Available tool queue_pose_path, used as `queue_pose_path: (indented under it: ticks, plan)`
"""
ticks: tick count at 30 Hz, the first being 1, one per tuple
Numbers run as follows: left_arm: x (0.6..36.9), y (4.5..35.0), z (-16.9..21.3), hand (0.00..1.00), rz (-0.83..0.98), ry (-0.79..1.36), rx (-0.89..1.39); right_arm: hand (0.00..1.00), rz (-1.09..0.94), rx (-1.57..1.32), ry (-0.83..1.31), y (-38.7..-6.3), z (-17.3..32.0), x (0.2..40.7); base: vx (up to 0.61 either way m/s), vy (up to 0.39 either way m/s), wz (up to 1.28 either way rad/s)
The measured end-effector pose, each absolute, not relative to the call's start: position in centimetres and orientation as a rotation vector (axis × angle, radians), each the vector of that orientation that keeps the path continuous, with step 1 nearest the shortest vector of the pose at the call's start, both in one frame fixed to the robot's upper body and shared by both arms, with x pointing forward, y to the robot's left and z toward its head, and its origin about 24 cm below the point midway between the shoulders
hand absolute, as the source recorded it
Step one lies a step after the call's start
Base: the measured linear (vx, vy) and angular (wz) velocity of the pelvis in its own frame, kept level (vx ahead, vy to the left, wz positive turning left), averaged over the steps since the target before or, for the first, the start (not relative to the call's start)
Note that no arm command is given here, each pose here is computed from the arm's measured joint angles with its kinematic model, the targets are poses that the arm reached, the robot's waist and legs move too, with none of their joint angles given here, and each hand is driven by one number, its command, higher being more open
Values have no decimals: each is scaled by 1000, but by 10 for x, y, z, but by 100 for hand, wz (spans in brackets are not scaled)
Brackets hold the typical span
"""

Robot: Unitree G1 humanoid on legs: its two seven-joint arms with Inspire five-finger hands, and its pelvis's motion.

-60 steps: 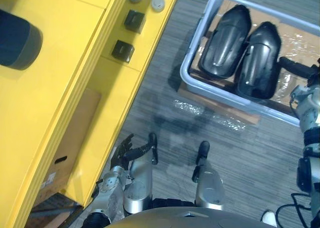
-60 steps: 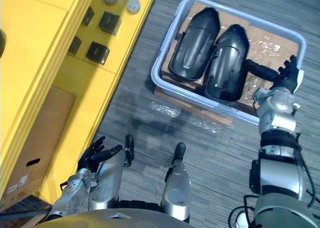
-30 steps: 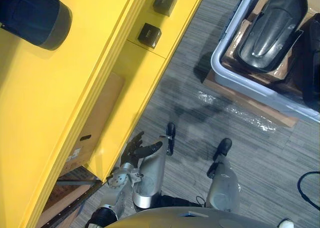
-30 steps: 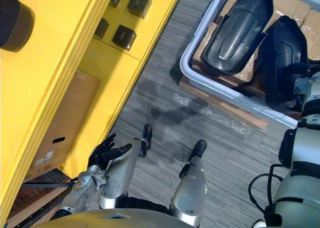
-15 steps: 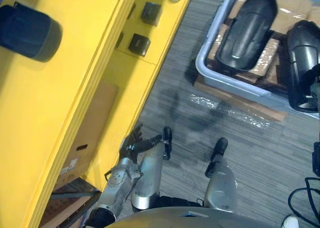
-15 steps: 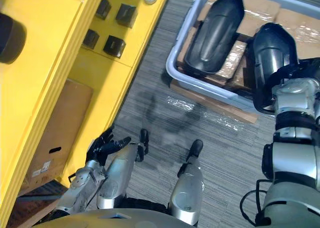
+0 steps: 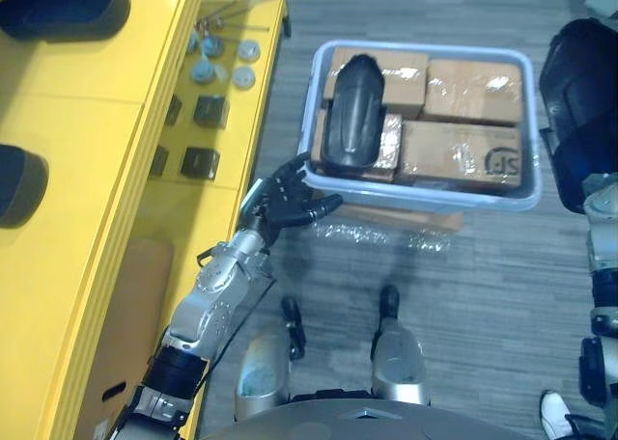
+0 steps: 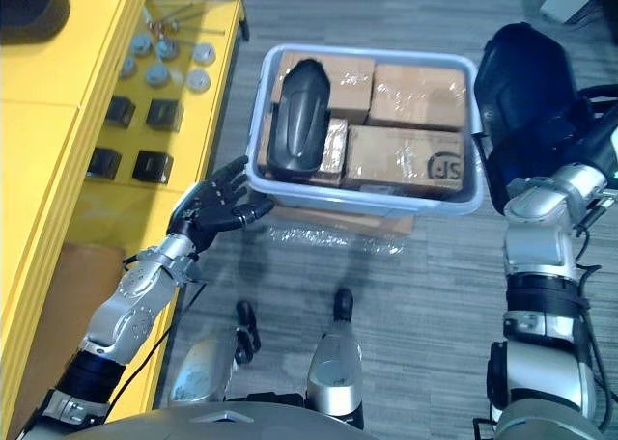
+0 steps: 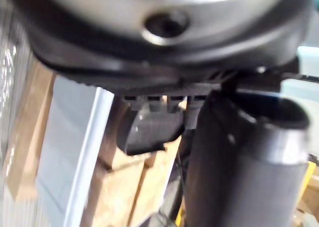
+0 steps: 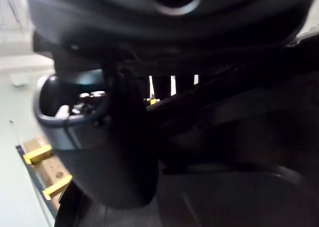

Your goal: Walk over and take three plastic housings, then place them on the shelf

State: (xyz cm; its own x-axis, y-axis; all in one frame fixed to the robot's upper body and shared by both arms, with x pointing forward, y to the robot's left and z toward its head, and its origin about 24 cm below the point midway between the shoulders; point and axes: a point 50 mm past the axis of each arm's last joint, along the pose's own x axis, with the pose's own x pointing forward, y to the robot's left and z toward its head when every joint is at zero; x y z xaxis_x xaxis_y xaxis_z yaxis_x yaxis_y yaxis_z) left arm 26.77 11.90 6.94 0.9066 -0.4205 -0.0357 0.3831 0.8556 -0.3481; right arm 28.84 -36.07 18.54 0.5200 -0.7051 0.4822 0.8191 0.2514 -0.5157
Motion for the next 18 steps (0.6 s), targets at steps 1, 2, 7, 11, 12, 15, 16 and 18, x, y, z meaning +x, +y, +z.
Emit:
queue_pose_path:
  ticks: [1, 2, 7, 11, 12, 15, 16, 18]
  plan:
    - [270, 110, 71, 100, -475, 133, -369, 0, -1018, -802, -195, -352, 184, 291, 31, -25, -20]
    - [272, 100, 73, 100, -528, 162, -403, 0, -985, -800, -231, -343, 184, 295, 34, -26, -19]
    - [278, 67, 70, 100, -637, 275, -540, 0, -855, -796, -370, -302, 184, 305, 0, -13, -12]
    - [284, 40, 62, 100, -588, 399, -696, 0, -695, -669, -533, -246, 178, 302, -42, -17, -12]
    - [284, 39, 62, 100, -584, 402, -700, 0, -684, -664, -533, -242, 177, 303, -30, -13, -3]
    - [284, 33, 64, 100, -567, 395, -721, 0, -666, -615, -522, -232, 169, 300, 0, 0, 0]
    - [284, 32, 64, 100, -558, 389, -733, 0, -653, -596, -513, -227, 164, 298, 0, 0, 0]
    - [287, 25, 68, 100, -501, 359, -751, 0, -598, -535, -456, -211, 142, 294, -6, -2, -2]
